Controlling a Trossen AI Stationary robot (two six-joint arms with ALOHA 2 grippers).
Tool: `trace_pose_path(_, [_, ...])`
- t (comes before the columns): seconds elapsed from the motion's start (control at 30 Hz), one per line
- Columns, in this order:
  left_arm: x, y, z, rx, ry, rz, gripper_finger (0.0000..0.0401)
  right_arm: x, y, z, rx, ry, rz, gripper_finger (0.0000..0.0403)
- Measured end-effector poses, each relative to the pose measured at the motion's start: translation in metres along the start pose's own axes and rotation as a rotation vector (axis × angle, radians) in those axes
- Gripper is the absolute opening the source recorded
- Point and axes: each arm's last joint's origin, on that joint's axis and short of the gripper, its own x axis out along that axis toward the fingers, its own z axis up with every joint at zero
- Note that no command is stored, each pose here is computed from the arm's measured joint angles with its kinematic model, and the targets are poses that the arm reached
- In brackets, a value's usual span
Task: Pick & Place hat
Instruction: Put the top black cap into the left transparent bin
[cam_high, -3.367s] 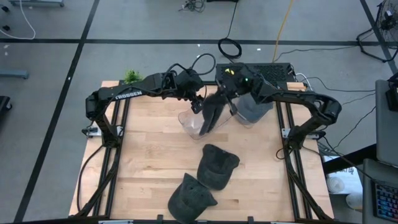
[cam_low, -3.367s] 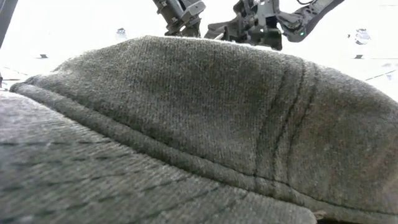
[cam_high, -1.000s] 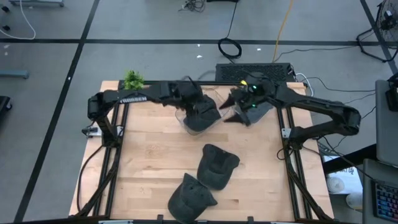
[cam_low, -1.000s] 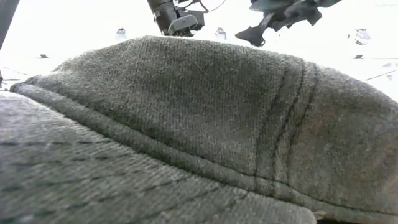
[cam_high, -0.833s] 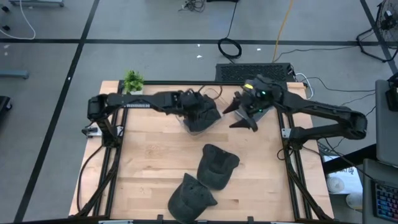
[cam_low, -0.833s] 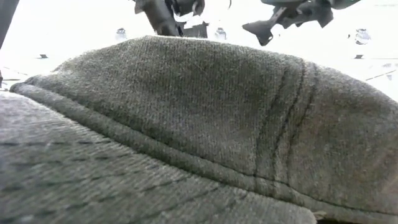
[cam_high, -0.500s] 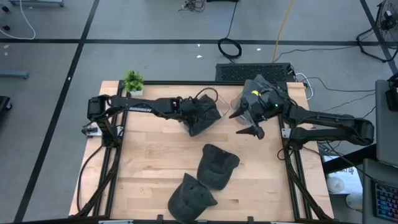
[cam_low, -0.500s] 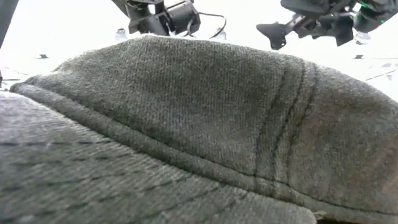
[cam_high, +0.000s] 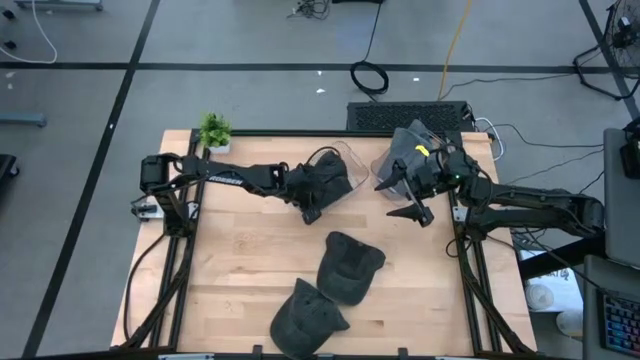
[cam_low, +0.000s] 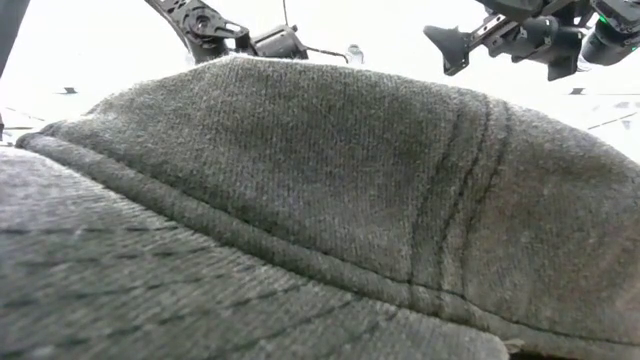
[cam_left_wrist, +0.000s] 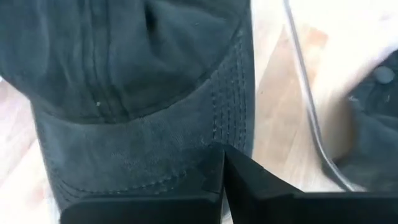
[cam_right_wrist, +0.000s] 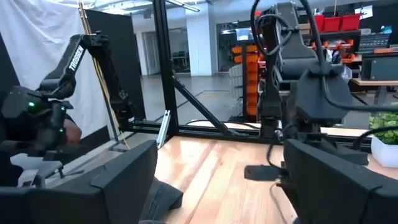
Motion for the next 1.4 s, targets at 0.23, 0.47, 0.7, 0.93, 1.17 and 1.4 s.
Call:
trace_pose_path(0.23, [0.005,0.007,-0.011,-0.091,0.0,-0.02,0.0009,0.0,0.0,0.0,0.0,-0.001,-0.001,0.0339])
trace_pose_path(0.47, [-0.03,-0.004,0.014,-0.029,-0.064,-0.109,0.0006,0.0,0.0,0.0,0.015,-0.001,-0.001,0.034])
trace_pose_path(0.7, [-0.083,0.009,0.058,-0.04,0.054,-0.025,0.0003,0.0,0.0,0.0,0.026,-0.002,-0.001,0.0342])
trace_pose_path(0.93, [-0.052,0.024,0.065,-0.049,0.19,-0.055,0.0002,0.0,0.0,0.0,0.028,0.001,-0.002,0.034])
trace_pose_path(1.17, [0.018,0.03,0.048,-0.079,0.34,-0.083,0.0001,0.0,0.0,0.0,0.022,0.003,-0.002,0.0342])
trace_pose_path(1.4, [0.045,0.031,0.037,-0.112,0.42,-0.139,0.0004,0.0,0.0,-0.001,0.022,0.005,0.001,0.0339])
